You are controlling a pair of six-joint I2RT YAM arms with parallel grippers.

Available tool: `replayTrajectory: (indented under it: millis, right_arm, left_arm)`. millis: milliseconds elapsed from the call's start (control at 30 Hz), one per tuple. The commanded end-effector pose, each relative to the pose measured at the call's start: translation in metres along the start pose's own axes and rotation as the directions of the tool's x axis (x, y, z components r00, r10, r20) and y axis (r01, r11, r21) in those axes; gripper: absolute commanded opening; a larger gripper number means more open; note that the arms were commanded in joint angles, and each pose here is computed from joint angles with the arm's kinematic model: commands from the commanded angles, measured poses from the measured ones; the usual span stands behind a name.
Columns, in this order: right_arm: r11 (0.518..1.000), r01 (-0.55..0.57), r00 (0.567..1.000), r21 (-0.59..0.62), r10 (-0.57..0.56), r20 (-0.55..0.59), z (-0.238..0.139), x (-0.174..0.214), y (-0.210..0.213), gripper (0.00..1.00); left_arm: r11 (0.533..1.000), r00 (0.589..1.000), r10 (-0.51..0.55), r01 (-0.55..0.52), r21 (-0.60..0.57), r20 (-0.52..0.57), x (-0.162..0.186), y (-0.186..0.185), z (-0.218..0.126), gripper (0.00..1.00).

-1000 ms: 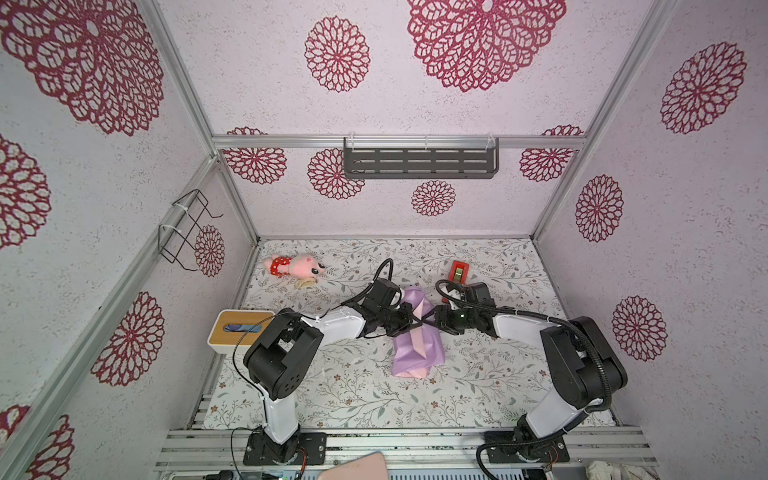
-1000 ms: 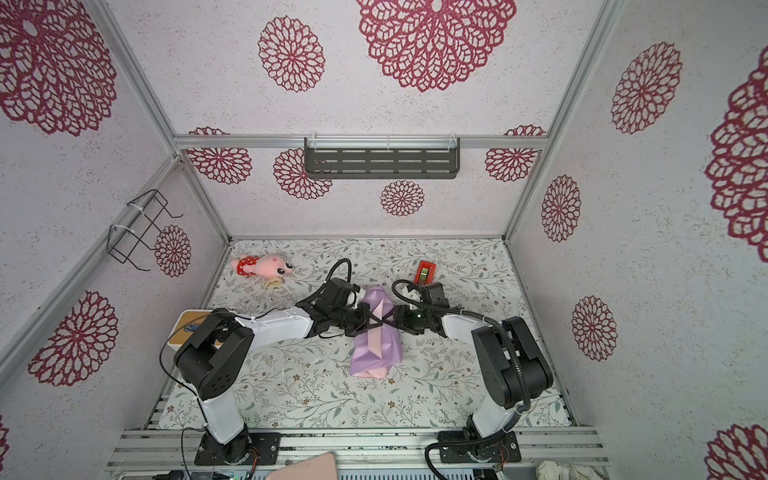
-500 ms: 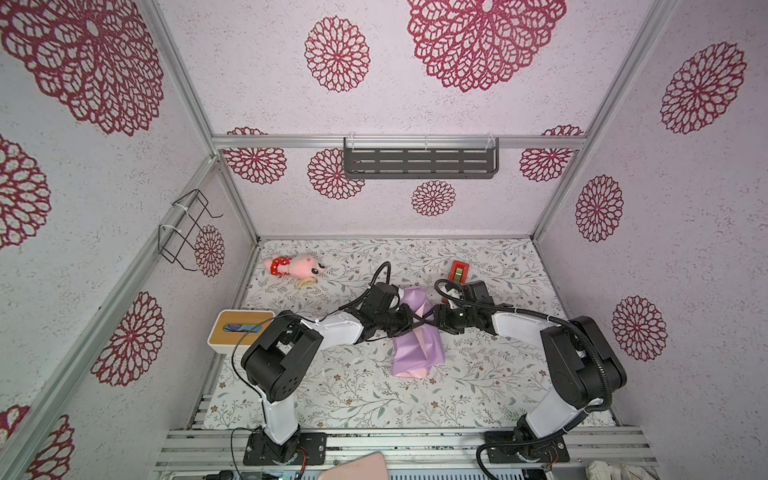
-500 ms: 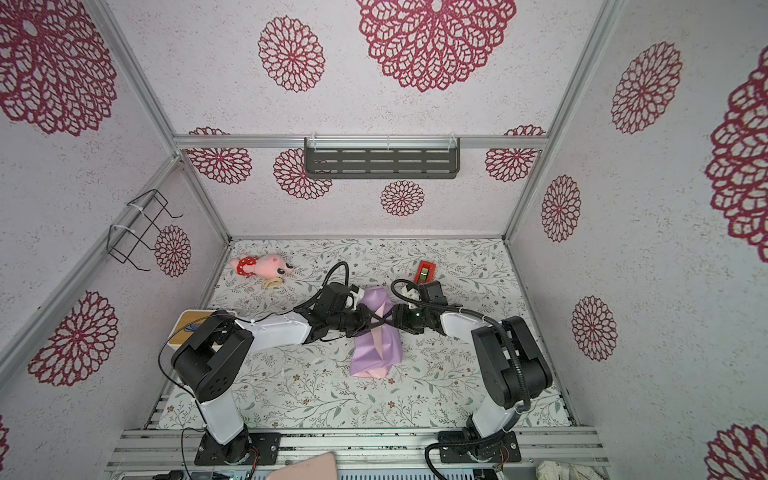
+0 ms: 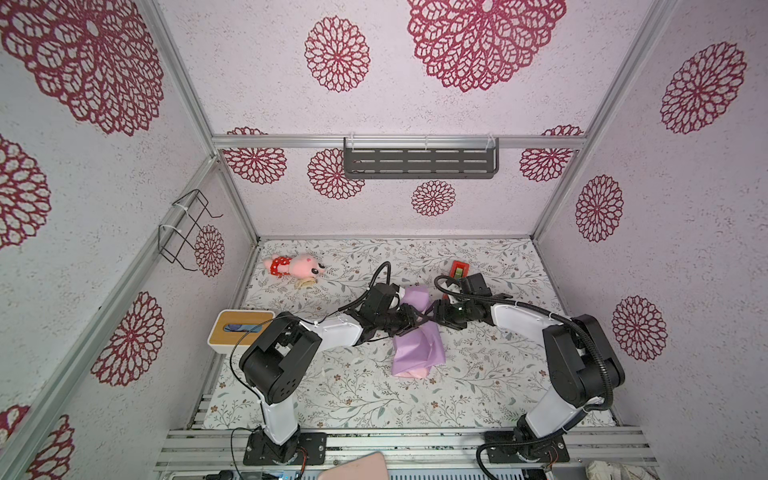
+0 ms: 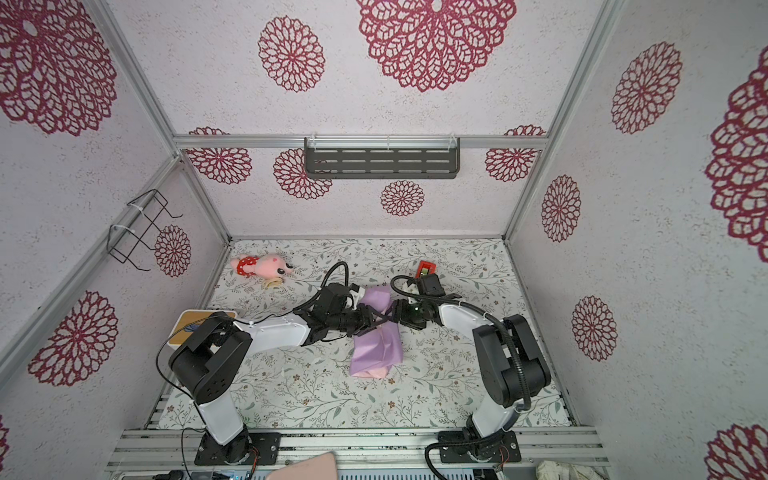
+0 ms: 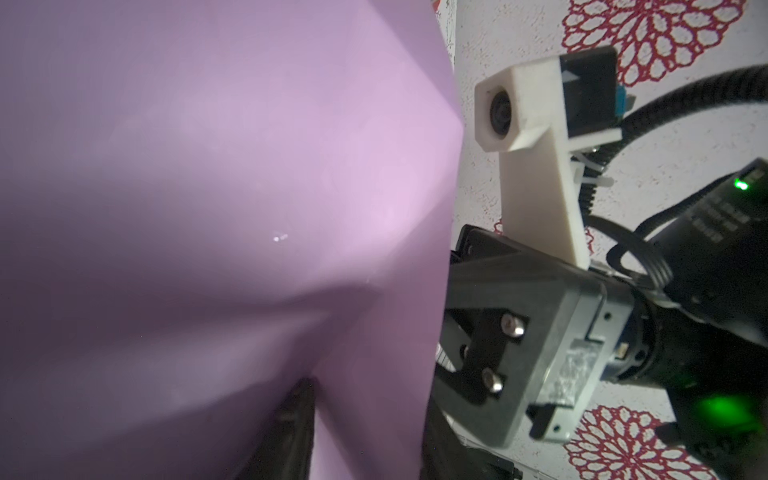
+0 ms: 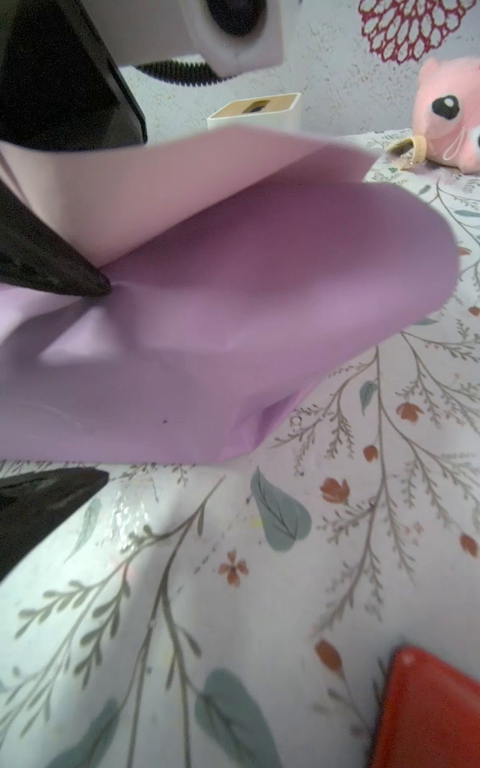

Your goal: Wrap the gift box in paper

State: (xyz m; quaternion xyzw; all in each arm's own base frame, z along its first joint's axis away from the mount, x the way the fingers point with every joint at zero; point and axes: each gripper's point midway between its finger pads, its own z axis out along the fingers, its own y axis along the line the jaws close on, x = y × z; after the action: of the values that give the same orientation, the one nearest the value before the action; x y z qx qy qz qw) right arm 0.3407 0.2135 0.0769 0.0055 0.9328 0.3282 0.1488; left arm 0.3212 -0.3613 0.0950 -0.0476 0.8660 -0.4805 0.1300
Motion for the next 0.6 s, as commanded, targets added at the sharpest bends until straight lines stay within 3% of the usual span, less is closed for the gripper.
replayTrajectory:
  millis: [0, 233, 567]
  right_arm:
    - [0.998, 0.014, 0.998, 0.06, -0.018, 0.066, -0.03, -0.017, -0.009, 0.68]
    - [0.987, 0.019, 0.988, 0.162, -0.043, 0.15, -0.067, -0.022, -0.028, 0.71]
    - [0.989, 0.078, 0.989, -0.123, -0.062, 0.132, -0.047, 0.012, 0.022, 0.86]
  left_arm:
    - [0.968, 0.996, -0.09, 0.084, -0.235, -0.013, 0.017, 0.07, -0.002, 0.52]
    - [0.969, 0.997, -0.075, 0.07, -0.235, -0.013, 0.014, 0.068, -0.001, 0.69]
    - [0.971, 0.999, -0.052, 0.051, -0.232, 0.005, 0.007, 0.059, -0.004, 0.86]
